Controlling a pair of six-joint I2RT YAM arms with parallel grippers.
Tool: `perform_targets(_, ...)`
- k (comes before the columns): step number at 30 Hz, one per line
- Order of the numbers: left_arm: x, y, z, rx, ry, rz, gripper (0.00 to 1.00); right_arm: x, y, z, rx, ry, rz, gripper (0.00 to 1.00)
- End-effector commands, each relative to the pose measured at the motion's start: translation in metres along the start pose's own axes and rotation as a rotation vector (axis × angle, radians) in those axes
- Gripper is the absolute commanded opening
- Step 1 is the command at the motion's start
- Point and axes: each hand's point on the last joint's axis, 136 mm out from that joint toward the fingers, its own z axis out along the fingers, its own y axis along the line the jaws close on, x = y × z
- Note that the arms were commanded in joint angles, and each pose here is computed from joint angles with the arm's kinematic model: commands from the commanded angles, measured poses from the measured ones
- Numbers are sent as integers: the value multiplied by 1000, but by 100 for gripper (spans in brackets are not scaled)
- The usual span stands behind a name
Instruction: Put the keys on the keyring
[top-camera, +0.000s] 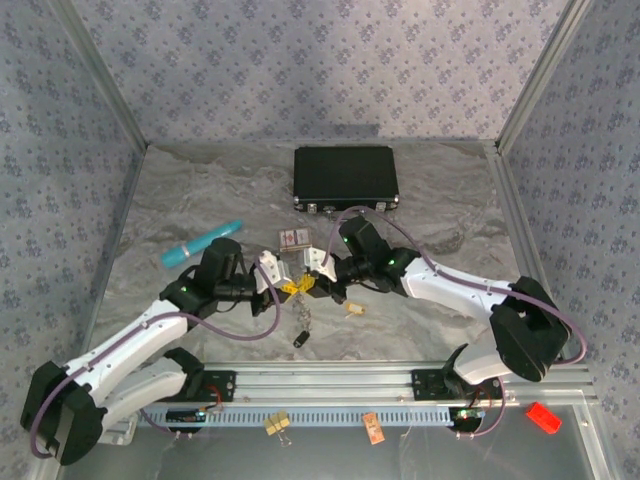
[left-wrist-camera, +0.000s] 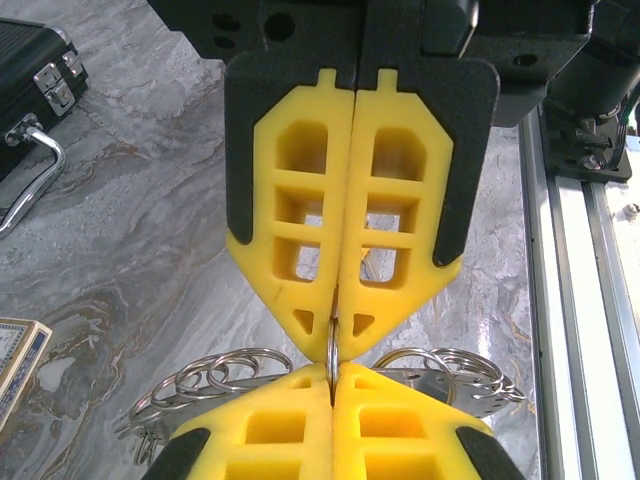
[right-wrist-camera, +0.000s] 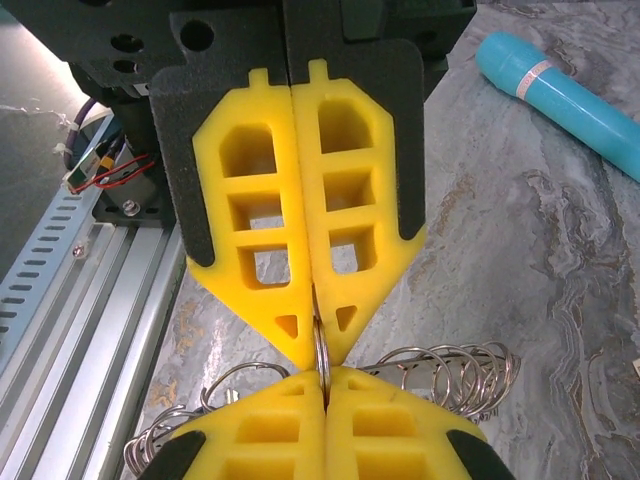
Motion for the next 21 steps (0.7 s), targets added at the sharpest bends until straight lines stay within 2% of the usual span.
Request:
perform_targets(1, -27, -1, -9, -8, -82, 42, 0, -15, -2, 0, 10, -22, -31, 6)
perform_targets(3, -32, 6, -12, -54, -91, -3, 0, -17, -7, -5, 46, -35, -15, 28)
perform_targets(4, -34, 11, -14, -86, -94, -43, 0, -18, -11, -10, 76, -48, -8, 34)
perform_targets(6, -35, 23, -17, -167, -79, -152, 0, -20, -18, -21, 149, -56, -1, 39)
perform_targets(11, -28, 52, -32, -436, 20, -509, 0, -20, -19, -45, 299, -17, 11, 38)
perform_targets(17, -31, 55, -36, -497, 20, -884, 0, -37, 19, -20, 267, -37, -34, 28)
perform_targets(21, -34, 58, -42, -543, -13, -1113, 0, -46, 21, 4, 309, -93, -16, 23)
